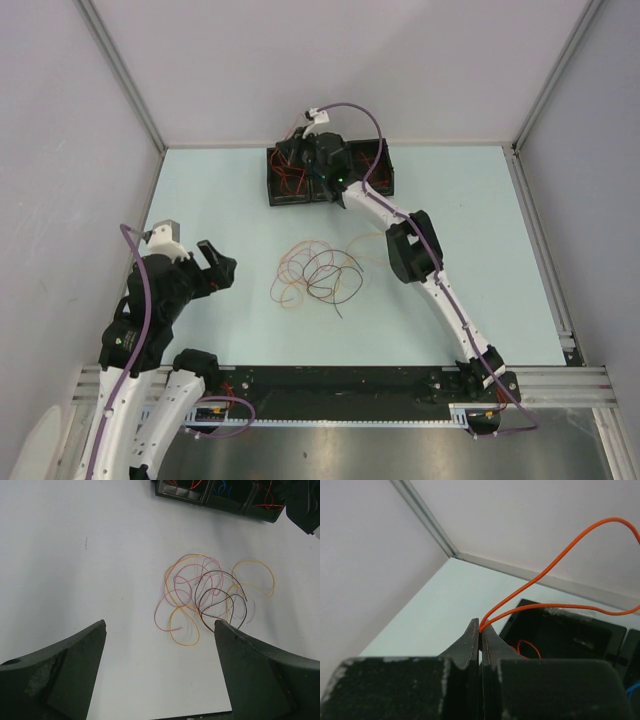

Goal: Untangle the cables

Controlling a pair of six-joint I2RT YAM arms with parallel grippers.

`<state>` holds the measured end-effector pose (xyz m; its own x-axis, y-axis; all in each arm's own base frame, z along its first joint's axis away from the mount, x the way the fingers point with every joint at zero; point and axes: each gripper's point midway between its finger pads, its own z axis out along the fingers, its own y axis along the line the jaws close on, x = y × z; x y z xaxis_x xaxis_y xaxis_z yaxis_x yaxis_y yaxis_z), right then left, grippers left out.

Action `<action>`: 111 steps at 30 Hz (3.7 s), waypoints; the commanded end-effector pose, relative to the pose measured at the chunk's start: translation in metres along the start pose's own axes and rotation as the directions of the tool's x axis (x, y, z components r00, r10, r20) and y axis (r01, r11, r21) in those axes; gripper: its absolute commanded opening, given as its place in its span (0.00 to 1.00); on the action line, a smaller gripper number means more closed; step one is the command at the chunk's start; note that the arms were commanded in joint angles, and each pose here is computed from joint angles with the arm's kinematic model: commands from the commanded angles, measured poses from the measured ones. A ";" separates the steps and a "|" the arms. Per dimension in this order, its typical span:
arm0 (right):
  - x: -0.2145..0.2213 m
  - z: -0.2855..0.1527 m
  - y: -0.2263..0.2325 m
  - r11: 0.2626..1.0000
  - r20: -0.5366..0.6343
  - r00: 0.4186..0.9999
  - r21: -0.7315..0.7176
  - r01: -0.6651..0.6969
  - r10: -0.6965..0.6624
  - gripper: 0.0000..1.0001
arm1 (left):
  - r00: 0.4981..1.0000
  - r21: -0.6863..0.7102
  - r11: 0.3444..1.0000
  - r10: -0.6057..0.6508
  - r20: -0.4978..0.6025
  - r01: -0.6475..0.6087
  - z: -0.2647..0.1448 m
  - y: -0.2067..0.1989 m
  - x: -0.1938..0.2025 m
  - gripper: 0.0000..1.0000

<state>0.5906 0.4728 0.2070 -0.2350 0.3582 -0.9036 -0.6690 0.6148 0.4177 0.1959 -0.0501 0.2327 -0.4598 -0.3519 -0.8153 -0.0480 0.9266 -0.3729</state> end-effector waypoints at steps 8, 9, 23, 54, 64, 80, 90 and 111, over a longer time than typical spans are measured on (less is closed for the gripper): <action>0.064 -0.005 -0.029 0.976 -0.167 0.984 0.193 0.100 -0.067 0.00 | 0.999 0.014 1.000 -0.004 0.034 0.004 0.001 -0.003 -0.008 0.94; 0.076 -0.008 -0.034 0.974 -0.197 0.978 0.203 0.103 -0.063 0.00 | 0.999 0.013 1.000 -0.005 0.035 0.004 0.001 -0.002 -0.008 0.94; 0.067 -0.005 -0.014 0.981 -0.202 0.976 0.158 0.111 -0.078 0.11 | 0.999 0.010 1.000 -0.005 0.035 0.005 0.002 -0.002 -0.009 0.94; -0.097 -0.129 0.023 0.946 -0.210 0.977 0.320 0.046 0.023 0.79 | 0.998 -0.046 0.999 -0.029 -0.062 0.026 0.029 0.002 0.002 0.87; -0.075 -0.281 0.008 0.837 -0.263 0.959 0.544 0.060 0.103 0.82 | 0.977 0.045 0.999 0.018 -0.212 -0.008 0.080 -0.056 0.041 0.79; 0.005 -0.348 0.008 0.841 -0.421 0.878 0.539 0.041 0.227 0.82 | 0.942 -0.031 0.980 0.178 -0.286 -0.194 0.174 -0.064 0.097 0.69; 0.016 -0.350 0.008 0.852 -0.463 0.856 0.521 0.052 0.231 0.82 | 0.928 -0.044 0.971 0.212 -0.306 -0.237 0.209 -0.064 0.115 0.62; 0.011 -0.354 0.018 0.869 -0.460 0.859 0.494 0.036 0.226 0.79 | 0.967 0.064 0.978 0.206 -0.148 -0.198 0.155 -0.130 0.002 0.00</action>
<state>0.3278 0.2365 0.1480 -0.7138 0.1040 -0.6926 -0.2108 0.9112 0.3540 0.3372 -0.1914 0.1224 -0.6916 -0.0749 -0.7184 0.0704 0.9829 -0.1703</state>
